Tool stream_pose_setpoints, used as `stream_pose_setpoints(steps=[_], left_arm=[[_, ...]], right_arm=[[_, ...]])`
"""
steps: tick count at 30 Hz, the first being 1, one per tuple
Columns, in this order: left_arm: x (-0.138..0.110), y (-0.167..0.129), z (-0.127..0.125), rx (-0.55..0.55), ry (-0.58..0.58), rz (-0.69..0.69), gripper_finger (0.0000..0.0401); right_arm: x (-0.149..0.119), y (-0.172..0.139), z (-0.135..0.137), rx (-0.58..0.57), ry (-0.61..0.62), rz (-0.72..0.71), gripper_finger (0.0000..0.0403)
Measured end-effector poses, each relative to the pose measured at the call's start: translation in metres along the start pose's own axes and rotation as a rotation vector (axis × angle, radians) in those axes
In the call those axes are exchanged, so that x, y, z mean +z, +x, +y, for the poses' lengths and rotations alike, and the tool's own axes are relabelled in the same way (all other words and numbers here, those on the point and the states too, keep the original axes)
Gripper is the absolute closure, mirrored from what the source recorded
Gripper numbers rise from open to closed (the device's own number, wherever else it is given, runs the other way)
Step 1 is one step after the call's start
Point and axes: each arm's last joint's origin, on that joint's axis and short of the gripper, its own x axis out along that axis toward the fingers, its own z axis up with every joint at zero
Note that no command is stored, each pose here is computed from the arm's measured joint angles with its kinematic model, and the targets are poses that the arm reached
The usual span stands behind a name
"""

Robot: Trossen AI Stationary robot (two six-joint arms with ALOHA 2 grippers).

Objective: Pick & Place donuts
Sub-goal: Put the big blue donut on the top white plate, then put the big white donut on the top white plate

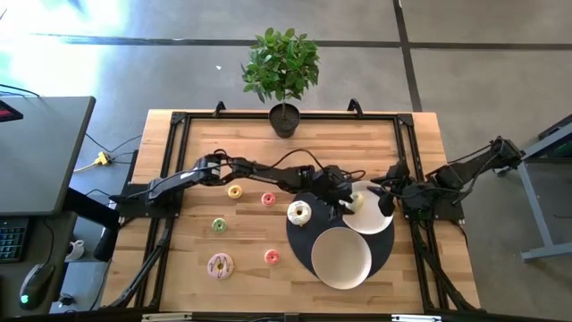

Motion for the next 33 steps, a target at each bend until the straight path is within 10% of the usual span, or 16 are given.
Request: stream_pose_setpoints(steps=[33], left_arm=[[0.022, -0.007, -0.002, 0.101, 0.025, 0.020, 0.0188]], right_arm=[[-0.047, 0.033, -0.004, 0.160, 0.220, 0.188, 0.0269]])
